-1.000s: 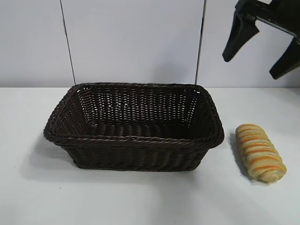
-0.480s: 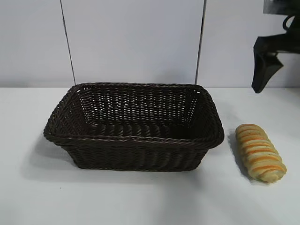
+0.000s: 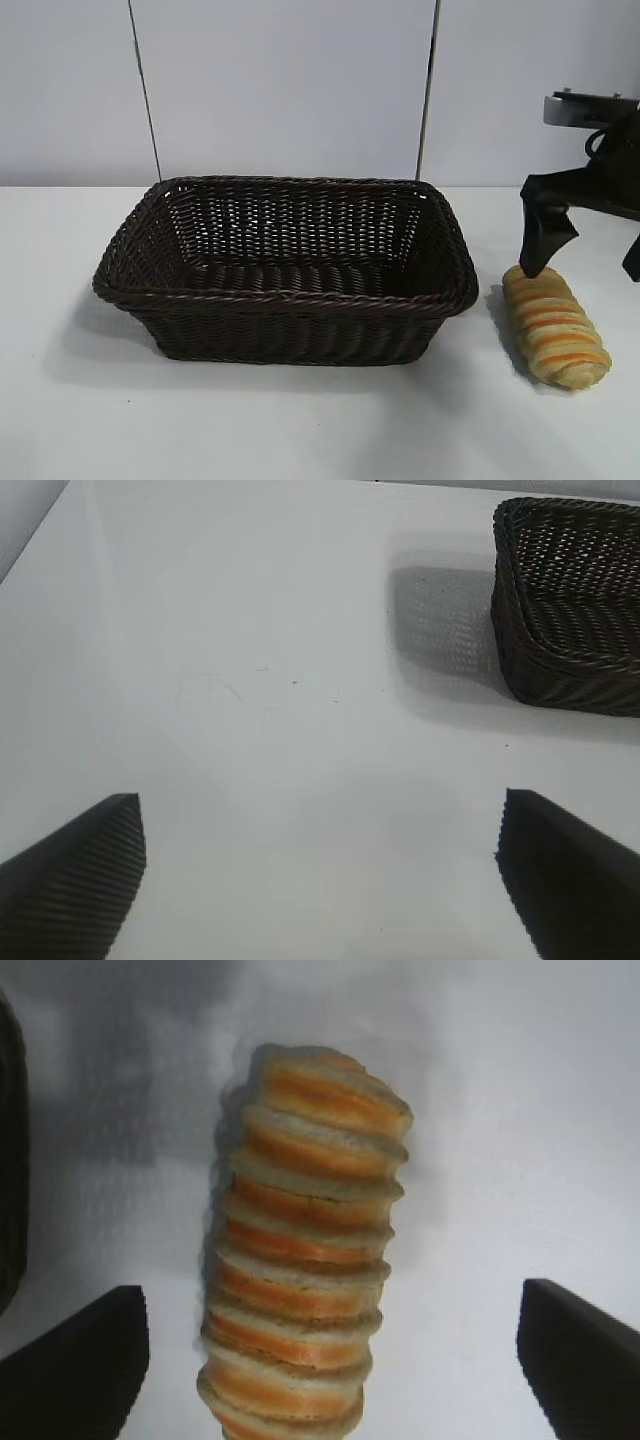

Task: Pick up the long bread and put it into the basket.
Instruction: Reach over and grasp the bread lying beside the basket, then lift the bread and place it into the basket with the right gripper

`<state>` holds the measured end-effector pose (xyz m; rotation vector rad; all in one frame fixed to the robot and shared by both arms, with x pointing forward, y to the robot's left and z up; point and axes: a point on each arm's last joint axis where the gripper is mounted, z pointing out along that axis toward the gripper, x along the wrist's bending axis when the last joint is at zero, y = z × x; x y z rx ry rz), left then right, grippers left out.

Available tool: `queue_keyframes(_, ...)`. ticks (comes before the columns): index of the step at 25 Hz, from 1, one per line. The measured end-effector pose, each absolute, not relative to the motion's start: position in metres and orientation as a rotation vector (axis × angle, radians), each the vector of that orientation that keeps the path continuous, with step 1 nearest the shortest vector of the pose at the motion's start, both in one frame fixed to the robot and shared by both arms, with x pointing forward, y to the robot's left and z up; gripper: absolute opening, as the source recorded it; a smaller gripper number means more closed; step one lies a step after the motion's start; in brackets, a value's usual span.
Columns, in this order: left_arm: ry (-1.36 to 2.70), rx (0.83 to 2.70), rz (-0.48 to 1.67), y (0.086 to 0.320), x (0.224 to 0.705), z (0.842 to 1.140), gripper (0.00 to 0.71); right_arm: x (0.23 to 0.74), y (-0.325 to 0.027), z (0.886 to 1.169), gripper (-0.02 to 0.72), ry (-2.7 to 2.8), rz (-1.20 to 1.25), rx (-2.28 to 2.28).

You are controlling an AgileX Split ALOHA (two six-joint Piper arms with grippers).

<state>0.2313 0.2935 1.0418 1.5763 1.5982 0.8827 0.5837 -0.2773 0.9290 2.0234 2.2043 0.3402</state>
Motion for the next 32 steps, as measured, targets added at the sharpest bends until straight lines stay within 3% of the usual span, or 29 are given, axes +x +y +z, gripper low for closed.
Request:
queue_keyframes(3, 1.598, 1.576, 0.882, 0.293, 0.231, 1.042, 0.689, 0.585, -0.277, 0.919, 0.478, 2.207, 0.33, 2.034)
queue_keyframes(8, 1.598, 1.576, 0.882, 0.293, 0.231, 1.042, 0.689, 0.586, -0.275, 0.911, 0.166, 2.189, 0.327, 2.082)
queue_keyframes(11, 1.598, 1.576, 0.882, 0.293, 0.231, 1.042, 0.689, 0.586, -0.275, 0.91, 0.066, 2.183, 0.325, 2.09)
queue_keyframes(17, 1.598, 1.576, 0.882, 0.293, 0.231, 1.042, 0.689, 0.582, -0.276, 0.925, 0.043, 2.173, 0.327, 2.094)
queue_keyframes(26, 1.598, 1.576, 0.882, 0.293, 0.231, 1.042, 0.689, 0.588, -0.274, 1.021, 0.041, 2.114, 0.484, 1.993)
queue_keyframes(32, 1.598, 1.576, 0.882, 0.293, 0.231, 1.042, 0.689, 0.595, -0.272, 1.051, 0.041, 2.116, 0.511, 1.968)
